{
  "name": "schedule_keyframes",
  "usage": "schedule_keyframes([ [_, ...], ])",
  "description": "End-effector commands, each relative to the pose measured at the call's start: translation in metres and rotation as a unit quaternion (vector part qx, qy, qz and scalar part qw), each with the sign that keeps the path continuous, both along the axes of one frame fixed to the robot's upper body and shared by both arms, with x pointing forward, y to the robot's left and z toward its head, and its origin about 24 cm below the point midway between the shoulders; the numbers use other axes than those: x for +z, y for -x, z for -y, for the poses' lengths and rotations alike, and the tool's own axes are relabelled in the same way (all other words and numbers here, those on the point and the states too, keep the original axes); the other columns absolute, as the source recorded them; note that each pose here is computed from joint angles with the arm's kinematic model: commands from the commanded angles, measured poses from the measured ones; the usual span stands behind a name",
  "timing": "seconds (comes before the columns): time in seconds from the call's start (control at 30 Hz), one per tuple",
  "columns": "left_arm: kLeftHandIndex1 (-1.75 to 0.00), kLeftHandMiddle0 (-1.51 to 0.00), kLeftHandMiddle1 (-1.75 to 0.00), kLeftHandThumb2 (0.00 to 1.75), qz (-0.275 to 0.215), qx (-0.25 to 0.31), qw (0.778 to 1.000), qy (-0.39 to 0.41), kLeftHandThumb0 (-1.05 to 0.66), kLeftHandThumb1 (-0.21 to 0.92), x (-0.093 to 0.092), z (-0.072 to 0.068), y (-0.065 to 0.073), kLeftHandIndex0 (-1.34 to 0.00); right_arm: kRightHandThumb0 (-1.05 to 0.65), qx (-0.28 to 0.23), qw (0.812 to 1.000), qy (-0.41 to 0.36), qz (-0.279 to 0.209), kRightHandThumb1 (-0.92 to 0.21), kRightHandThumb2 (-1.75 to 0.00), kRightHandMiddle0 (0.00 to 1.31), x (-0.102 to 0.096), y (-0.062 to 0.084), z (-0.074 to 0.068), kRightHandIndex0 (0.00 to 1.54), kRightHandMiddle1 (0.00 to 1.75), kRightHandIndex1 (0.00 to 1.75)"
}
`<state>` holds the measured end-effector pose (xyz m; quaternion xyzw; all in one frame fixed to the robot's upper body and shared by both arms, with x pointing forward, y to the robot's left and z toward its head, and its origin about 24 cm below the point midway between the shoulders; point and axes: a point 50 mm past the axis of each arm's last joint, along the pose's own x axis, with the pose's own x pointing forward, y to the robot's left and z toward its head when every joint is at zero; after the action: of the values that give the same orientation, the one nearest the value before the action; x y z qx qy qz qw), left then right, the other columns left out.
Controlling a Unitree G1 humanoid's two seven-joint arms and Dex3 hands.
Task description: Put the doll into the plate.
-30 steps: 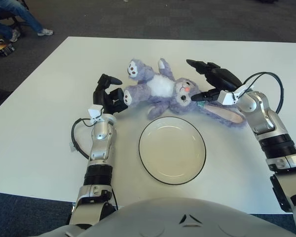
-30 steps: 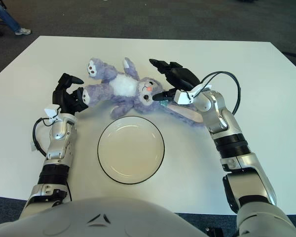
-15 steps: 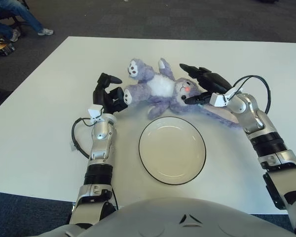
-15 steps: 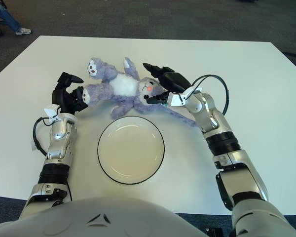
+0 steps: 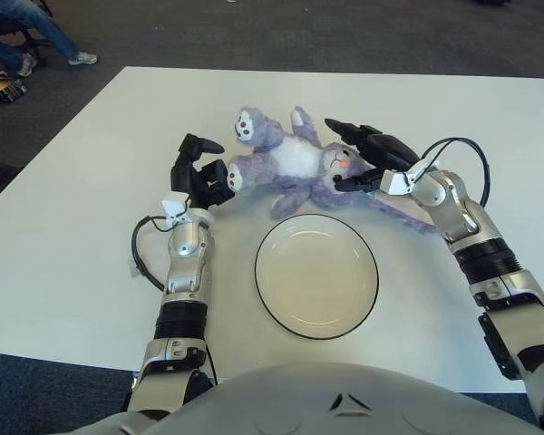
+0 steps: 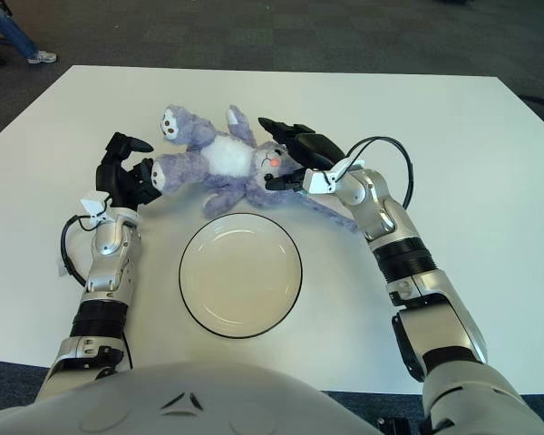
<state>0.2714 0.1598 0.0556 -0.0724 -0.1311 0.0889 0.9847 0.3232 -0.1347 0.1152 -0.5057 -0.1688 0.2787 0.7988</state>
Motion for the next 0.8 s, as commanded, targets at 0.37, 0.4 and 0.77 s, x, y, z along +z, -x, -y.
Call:
schedule_keyframes([
  [0.37, -1.75, -1.26, -1.75, 1.13, -0.074, 0.006, 0.997, 0.019, -0.43, 0.47, -0.037, 0.005, 0.019, -0.49, -0.97, 0.02, 1.0, 0.0, -0.015, -0.92, -0.33, 0.01, -0.005, 0.005, -0.01, 0.05, 0.07, 0.18],
  [0.4, -1.75, -1.26, -1.75, 1.12, -0.074, 0.006, 0.997, 0.02, -0.43, 0.47, -0.037, 0.005, 0.019, -0.49, -0.98, 0.022, 1.0, 0.0, -0.018, -0.92, -0.33, 0.01, -0.005, 0.005, -0.01, 0.05, 0.07, 0.18],
  [0.77, -1.75, -1.25, -1.75, 1.12, -0.072, 0.006, 0.997, 0.018, -0.43, 0.48, -0.036, 0.006, 0.019, -0.49, -1.04, 0.03, 0.997, 0.02, -0.065, -0.92, -0.43, 0.0, -0.032, 0.014, -0.011, 0.01, 0.1, 0.09],
])
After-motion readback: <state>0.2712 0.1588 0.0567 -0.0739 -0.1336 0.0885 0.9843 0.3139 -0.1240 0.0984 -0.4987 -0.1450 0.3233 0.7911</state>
